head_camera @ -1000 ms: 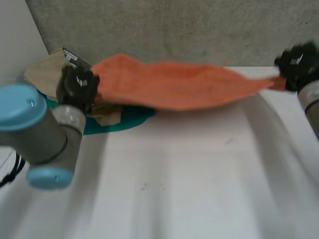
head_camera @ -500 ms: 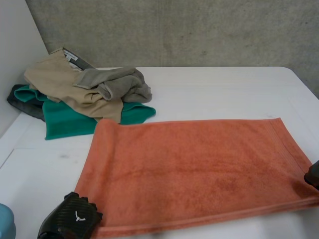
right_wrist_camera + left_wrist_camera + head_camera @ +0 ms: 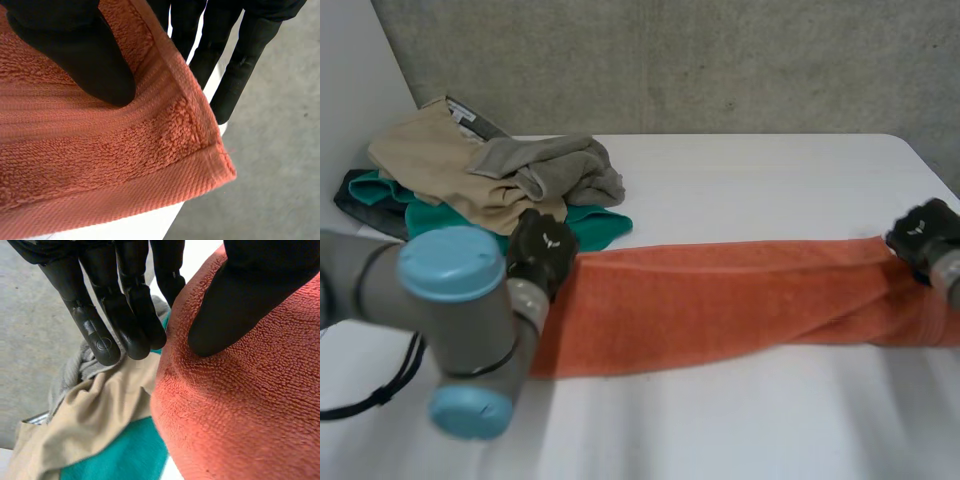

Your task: Fold the laundry.

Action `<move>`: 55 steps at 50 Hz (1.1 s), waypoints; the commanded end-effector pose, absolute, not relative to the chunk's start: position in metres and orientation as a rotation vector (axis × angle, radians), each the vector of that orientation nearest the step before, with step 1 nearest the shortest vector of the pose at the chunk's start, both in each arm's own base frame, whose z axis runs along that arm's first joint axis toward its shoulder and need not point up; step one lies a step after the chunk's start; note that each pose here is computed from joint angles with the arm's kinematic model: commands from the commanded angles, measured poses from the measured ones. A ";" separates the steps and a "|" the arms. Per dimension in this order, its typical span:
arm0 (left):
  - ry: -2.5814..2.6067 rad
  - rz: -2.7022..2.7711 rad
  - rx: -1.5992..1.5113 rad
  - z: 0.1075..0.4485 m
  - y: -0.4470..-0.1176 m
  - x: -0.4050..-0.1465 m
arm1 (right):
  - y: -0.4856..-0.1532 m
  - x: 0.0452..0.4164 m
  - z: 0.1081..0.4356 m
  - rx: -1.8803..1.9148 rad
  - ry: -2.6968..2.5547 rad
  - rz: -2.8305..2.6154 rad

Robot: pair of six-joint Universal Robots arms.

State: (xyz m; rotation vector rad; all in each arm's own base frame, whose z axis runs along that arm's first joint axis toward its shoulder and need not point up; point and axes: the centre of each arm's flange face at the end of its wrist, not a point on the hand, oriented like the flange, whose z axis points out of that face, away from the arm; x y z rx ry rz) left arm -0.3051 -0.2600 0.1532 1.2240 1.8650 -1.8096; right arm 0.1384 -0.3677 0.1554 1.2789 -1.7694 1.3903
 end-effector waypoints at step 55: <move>1.707 -1.935 1.023 0.164 -0.272 -0.302 | -0.399 0.093 0.119 1.031 -2.282 1.499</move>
